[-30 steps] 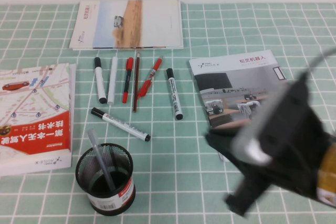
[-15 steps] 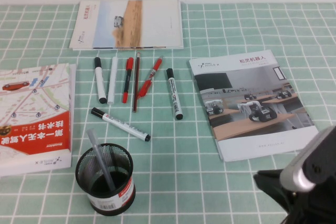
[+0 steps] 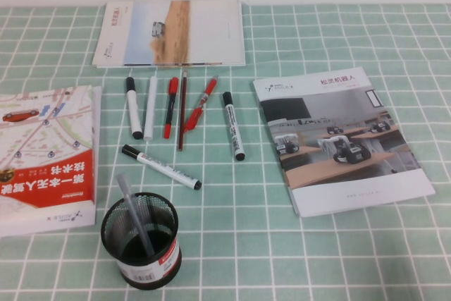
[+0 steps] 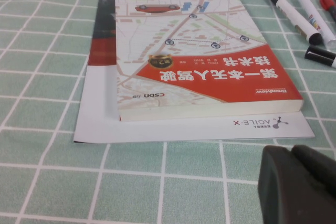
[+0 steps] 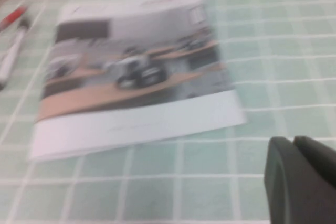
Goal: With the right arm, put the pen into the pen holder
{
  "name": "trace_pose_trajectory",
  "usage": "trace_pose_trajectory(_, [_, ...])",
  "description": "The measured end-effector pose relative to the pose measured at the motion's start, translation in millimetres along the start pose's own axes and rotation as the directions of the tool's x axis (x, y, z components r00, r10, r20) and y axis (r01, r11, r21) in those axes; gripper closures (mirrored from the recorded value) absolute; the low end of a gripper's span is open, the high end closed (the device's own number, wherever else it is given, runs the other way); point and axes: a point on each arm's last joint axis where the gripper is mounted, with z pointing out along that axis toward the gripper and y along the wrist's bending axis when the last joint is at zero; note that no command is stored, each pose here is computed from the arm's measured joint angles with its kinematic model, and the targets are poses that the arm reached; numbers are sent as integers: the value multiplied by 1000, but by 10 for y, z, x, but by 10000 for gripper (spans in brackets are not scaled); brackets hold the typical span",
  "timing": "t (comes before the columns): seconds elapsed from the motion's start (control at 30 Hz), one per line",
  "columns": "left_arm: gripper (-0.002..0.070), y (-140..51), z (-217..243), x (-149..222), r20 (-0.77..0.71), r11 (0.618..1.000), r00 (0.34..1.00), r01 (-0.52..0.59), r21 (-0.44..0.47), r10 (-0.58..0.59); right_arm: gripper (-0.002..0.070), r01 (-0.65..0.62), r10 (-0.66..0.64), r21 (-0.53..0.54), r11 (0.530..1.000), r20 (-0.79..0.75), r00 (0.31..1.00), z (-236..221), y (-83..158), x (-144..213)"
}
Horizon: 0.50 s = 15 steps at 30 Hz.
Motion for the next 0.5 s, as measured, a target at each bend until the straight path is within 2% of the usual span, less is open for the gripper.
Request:
trace_pose_trajectory(0.2, [679,0,0,0,0,1000,1000,0,0,0,695,-48,36,90,995,133,991,-147,-132,267])
trace_pose_trajectory(0.5, [679,0,0,0,0,1000,1000,0,0,0,695,-63,37,94,994,261,965,-277,-149,275])
